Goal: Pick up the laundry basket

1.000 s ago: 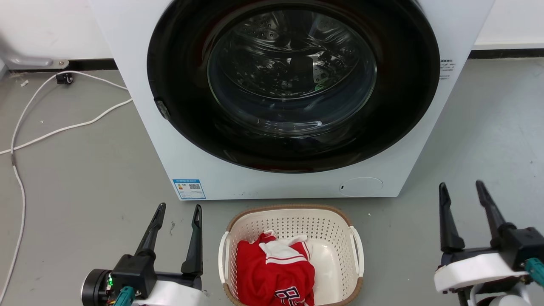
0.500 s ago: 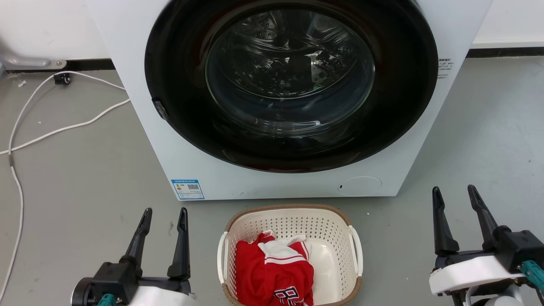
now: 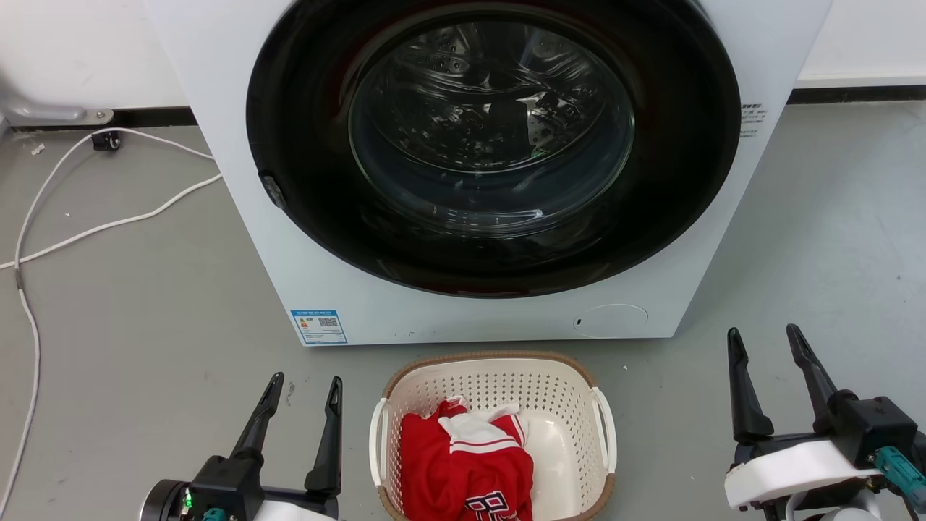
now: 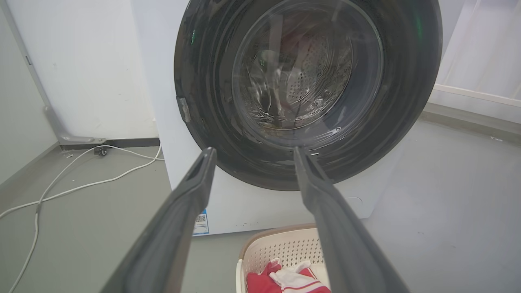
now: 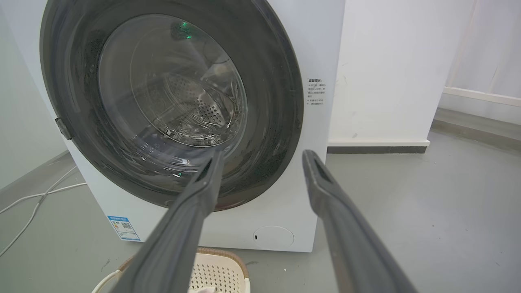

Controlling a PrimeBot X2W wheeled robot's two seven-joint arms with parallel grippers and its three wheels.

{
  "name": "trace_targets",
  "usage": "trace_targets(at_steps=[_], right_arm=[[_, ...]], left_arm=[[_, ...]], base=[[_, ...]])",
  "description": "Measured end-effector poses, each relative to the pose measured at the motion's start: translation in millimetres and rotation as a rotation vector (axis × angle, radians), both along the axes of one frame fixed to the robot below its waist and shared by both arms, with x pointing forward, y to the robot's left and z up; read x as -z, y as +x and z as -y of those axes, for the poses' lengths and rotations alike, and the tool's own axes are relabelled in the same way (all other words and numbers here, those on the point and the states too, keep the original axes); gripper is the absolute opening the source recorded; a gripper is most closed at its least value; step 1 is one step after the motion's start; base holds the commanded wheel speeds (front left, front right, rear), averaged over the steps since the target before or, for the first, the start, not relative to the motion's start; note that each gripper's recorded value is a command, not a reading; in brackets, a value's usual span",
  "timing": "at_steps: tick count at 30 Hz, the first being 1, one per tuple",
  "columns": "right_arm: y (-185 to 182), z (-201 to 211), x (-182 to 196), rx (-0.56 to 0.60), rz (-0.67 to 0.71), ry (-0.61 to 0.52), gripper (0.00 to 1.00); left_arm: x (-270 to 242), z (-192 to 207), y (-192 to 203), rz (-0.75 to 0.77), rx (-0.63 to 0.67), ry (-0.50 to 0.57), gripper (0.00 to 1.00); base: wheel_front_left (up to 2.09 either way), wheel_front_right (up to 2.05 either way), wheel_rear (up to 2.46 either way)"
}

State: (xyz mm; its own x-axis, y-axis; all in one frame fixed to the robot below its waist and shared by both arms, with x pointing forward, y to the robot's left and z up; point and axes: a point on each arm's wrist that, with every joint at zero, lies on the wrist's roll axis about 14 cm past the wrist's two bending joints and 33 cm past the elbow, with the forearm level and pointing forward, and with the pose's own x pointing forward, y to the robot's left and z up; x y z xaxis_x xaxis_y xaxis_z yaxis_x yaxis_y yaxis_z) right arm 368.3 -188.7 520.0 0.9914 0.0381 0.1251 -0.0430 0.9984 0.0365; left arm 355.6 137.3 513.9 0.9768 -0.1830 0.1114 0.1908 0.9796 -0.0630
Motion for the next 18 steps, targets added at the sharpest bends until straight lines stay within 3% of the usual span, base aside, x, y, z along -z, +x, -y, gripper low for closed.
trace_targets(at_steps=[18], right_arm=[[1.3, -0.7, 2.3, -0.002, -0.007, 0.012, 1.00]], left_arm=[[2.6, -1.2, 0.4, -0.011, -0.007, -0.022, 1.00]], base=[[0.00, 0.00, 0.00]])
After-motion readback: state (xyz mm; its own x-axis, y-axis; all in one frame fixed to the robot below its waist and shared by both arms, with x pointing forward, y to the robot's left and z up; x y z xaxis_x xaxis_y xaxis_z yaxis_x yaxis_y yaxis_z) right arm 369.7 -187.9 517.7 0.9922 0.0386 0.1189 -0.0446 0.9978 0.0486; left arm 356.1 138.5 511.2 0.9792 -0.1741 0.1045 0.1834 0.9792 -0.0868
